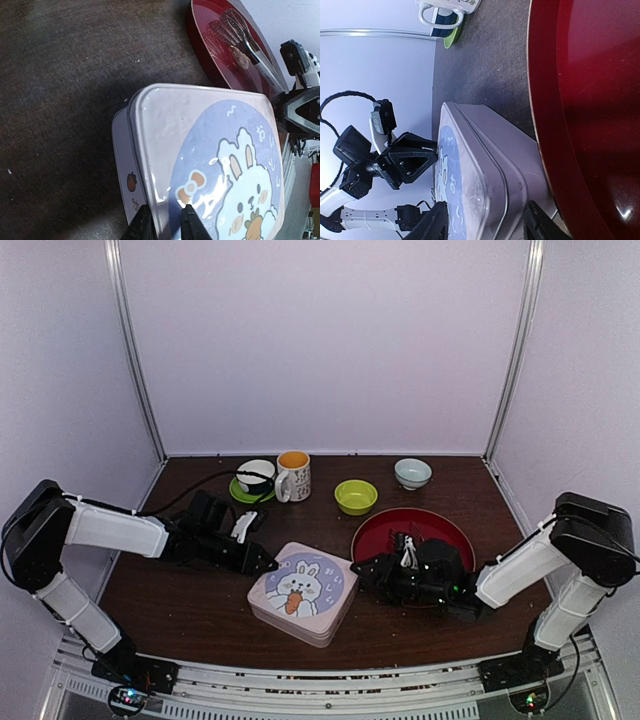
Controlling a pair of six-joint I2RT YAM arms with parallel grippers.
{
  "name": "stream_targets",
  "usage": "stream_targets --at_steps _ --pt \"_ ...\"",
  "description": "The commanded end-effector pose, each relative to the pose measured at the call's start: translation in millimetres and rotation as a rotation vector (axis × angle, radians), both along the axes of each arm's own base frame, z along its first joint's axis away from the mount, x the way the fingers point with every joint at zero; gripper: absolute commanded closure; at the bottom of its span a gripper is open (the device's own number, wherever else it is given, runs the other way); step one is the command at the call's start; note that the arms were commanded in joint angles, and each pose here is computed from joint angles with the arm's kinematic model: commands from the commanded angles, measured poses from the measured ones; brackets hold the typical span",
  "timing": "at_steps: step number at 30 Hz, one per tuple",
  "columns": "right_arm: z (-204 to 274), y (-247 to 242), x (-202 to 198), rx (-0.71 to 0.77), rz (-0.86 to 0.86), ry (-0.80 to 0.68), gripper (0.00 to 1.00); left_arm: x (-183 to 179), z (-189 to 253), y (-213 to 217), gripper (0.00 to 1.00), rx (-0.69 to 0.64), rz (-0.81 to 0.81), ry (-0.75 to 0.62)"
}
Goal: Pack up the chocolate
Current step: Press the box lid onto the packing box.
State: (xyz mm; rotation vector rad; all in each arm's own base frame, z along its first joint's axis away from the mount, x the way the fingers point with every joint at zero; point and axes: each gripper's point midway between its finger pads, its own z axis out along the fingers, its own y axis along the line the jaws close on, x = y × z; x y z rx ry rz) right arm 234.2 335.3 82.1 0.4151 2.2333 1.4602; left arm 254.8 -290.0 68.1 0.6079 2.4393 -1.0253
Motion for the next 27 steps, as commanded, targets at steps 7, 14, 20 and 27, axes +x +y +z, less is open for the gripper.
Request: stream_targets --at_steps 7,14,20,27 --pt "-18.8 4.3 2.4 -0.006 0.001 0.07 0.61 -19.1 -14.0 -7.0 0.79 0.036 -0.066 0.053" --pt "-22.4 3.9 1.0 0.056 -0.009 0.091 0.82 -20.1 -3.1 -14.6 0.79 0.01 -0.08 0.047" --pt "-24.7 4.3 0.1 0.04 0.002 0.088 0.79 -19.8 -9.1 -12.4 0.78 0.042 -0.073 0.051" --pt "-5.9 -1.7 -4.5 -0.02 0.029 0.006 0.64 -18.9 -12.8 -3.8 0.74 0.061 -0.025 0.043"
